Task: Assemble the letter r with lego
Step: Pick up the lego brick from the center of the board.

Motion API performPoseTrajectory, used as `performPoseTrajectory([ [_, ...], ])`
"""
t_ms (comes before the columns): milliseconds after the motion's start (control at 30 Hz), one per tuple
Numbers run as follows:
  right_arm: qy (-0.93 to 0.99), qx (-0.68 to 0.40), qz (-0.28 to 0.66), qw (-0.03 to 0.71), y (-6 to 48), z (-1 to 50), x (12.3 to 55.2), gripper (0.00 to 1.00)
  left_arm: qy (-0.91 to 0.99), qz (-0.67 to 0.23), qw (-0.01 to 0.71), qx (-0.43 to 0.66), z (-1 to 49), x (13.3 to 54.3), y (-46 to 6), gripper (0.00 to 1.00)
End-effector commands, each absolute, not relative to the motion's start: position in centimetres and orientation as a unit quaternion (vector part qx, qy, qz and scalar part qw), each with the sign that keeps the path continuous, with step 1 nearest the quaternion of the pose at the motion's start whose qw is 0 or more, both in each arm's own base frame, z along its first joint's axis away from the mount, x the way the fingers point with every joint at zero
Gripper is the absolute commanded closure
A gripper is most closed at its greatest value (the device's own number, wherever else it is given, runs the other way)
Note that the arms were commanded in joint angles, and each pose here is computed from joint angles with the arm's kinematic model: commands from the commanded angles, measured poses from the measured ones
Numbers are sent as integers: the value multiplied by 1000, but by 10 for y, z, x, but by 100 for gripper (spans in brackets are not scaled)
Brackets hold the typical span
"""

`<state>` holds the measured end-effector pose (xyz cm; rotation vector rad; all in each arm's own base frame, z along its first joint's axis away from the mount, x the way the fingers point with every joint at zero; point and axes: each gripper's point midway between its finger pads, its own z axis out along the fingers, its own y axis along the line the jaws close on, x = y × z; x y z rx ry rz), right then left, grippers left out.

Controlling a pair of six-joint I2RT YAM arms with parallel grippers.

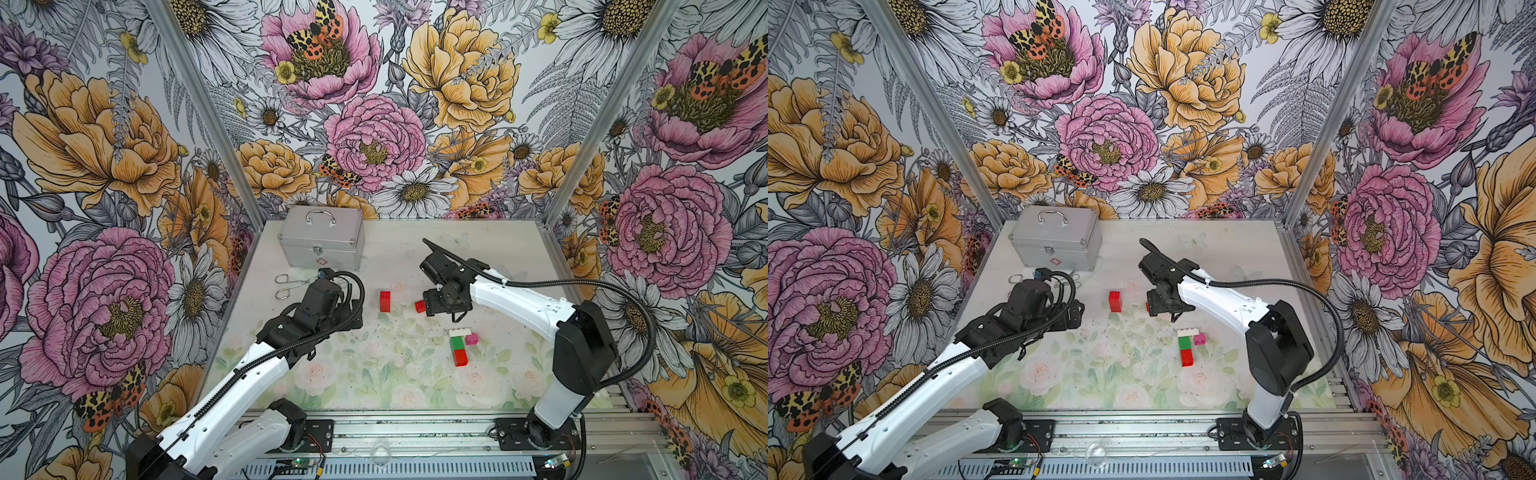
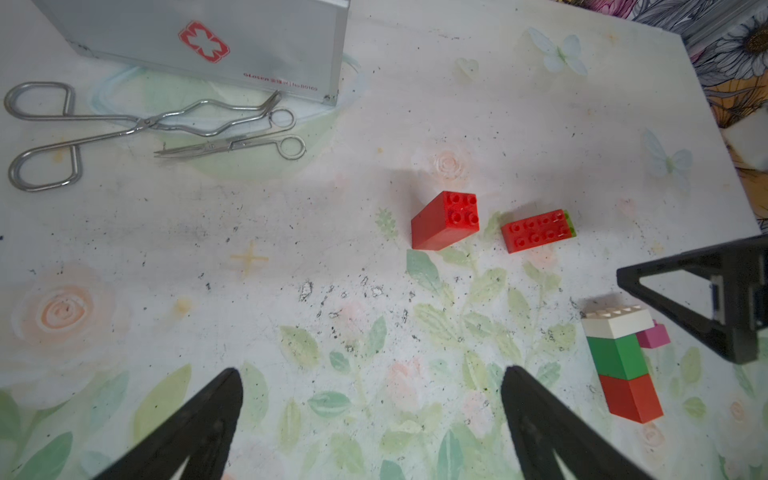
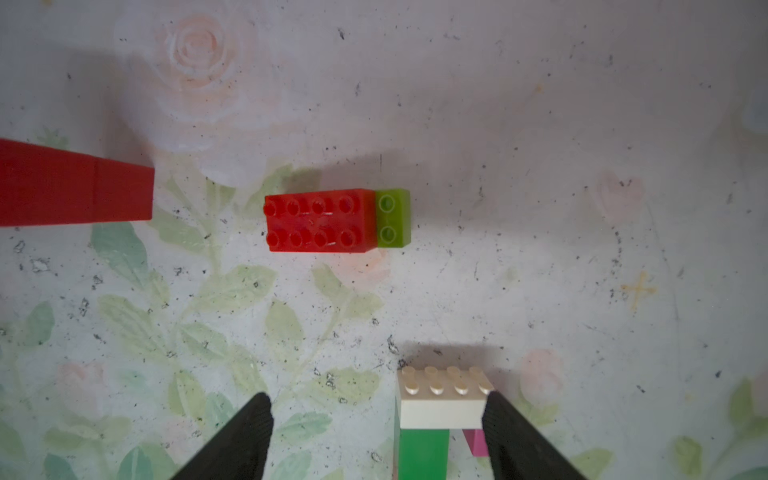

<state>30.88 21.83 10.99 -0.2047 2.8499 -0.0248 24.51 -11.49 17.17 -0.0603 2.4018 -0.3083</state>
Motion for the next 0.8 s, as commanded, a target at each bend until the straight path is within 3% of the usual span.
performPoseTrajectory([
  [0, 984, -65, -56, 158, 218, 115, 320, 19, 902, -174, 393, -46, 189, 245, -121, 1],
  [133, 983, -72, -69, 154, 230, 110, 328, 19, 891, -208, 398, -61, 186, 236, -123, 1],
  [767, 980, -94, -124, 124, 249, 71, 345, 17, 894, -212, 392, -53, 175, 233, -127, 1],
])
